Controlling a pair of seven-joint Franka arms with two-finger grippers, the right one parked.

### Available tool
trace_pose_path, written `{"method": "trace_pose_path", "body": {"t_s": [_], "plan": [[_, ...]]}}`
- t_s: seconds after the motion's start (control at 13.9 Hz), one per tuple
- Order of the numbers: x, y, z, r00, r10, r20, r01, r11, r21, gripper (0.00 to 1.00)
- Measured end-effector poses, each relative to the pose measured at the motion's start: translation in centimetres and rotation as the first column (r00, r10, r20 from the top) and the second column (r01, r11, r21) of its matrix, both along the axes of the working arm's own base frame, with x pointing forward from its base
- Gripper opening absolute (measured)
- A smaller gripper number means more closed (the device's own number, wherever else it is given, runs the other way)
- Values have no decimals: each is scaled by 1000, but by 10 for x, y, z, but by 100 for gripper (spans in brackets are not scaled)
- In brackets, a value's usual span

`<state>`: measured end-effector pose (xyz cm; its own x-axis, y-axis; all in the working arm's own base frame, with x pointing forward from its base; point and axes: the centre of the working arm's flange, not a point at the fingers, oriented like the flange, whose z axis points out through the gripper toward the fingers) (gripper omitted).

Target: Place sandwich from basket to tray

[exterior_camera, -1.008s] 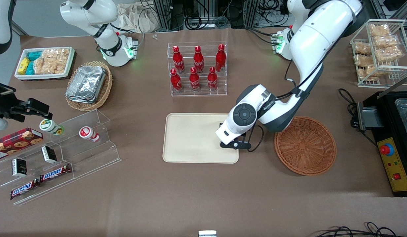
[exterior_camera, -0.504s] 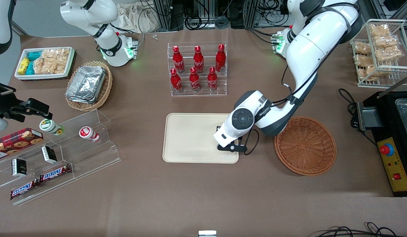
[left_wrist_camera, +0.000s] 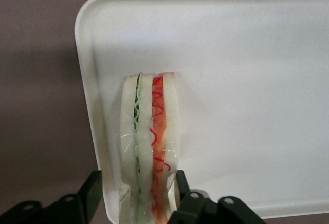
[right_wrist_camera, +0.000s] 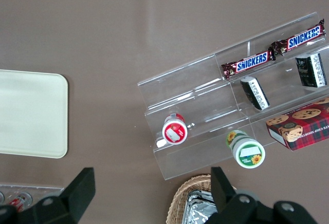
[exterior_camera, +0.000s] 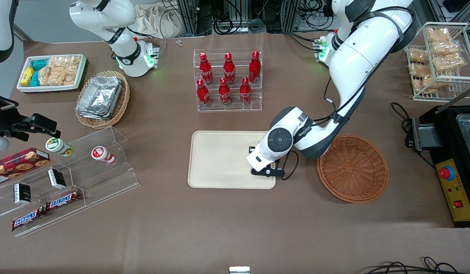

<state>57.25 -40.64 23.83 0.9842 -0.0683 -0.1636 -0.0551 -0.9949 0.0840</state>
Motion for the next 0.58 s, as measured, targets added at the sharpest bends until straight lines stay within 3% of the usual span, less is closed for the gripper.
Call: {"method": "trace_pose_path", "body": {"t_s": [0.22,0.43,0.58], "plan": [[16,9,24,999,39,34,-39,999,-4,99],[34,49,92,993,95,69,-99,993,60,100],[42,88,148,983,141,114,-152,984,94,100]]}}
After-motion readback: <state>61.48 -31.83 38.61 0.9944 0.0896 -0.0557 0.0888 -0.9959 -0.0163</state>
